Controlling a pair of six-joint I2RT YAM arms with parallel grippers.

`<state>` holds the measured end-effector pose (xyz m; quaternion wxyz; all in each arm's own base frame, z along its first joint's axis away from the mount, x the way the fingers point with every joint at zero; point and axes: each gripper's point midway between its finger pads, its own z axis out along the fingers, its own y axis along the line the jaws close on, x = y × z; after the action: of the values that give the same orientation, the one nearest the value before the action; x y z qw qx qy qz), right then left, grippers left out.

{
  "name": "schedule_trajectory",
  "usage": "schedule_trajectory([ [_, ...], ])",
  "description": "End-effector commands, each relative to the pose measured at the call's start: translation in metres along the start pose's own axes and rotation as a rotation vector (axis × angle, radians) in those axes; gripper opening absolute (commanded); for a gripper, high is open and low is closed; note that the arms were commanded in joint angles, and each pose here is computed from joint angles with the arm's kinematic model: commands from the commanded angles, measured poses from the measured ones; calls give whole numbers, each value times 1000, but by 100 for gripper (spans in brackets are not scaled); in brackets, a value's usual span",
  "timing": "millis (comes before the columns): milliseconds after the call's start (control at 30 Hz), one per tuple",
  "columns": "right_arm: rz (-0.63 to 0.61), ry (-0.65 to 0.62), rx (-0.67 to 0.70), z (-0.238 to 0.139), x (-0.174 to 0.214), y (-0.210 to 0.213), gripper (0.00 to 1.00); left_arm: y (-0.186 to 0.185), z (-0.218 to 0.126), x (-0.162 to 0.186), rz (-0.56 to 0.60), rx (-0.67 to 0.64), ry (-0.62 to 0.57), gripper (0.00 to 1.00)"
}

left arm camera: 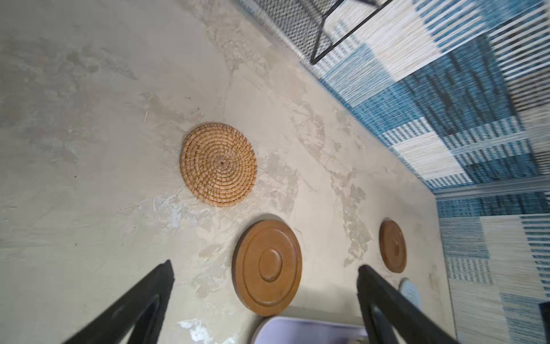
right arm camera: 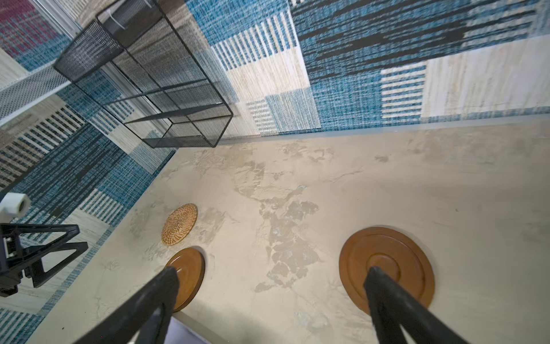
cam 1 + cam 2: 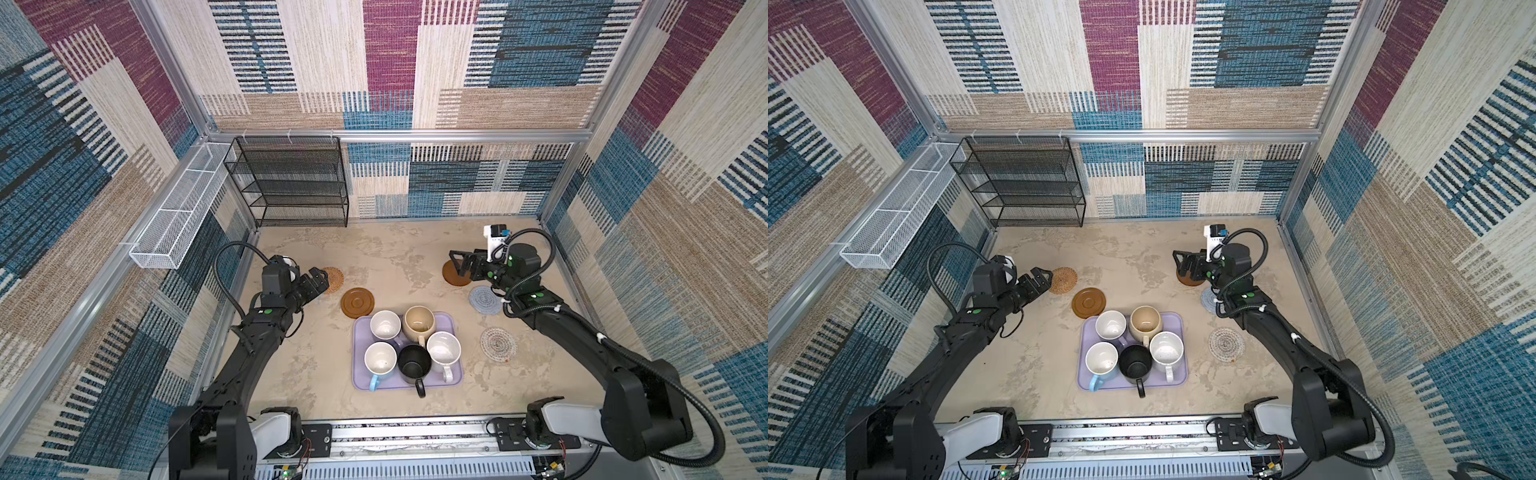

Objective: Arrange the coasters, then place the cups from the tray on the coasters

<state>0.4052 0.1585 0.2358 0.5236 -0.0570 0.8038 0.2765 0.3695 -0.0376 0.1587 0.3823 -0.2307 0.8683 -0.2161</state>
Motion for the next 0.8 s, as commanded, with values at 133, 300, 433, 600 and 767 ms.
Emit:
schedule_trajectory([
  [133,-136,115,-21,63,25,44,100,27,49,11,103,-245,159,95],
  [300,-176,197,-82,96,52,71,99,36,79,3,127,-319,181,87],
  [433,-224,262,-172,112,77,98,92,47,99,-3,132,-398,208,79],
  [600,-267,294,-229,127,95,127,92,52,119,4,169,-462,251,73],
  [767,-260,320,-297,147,111,160,91,55,130,7,163,-479,260,73],
])
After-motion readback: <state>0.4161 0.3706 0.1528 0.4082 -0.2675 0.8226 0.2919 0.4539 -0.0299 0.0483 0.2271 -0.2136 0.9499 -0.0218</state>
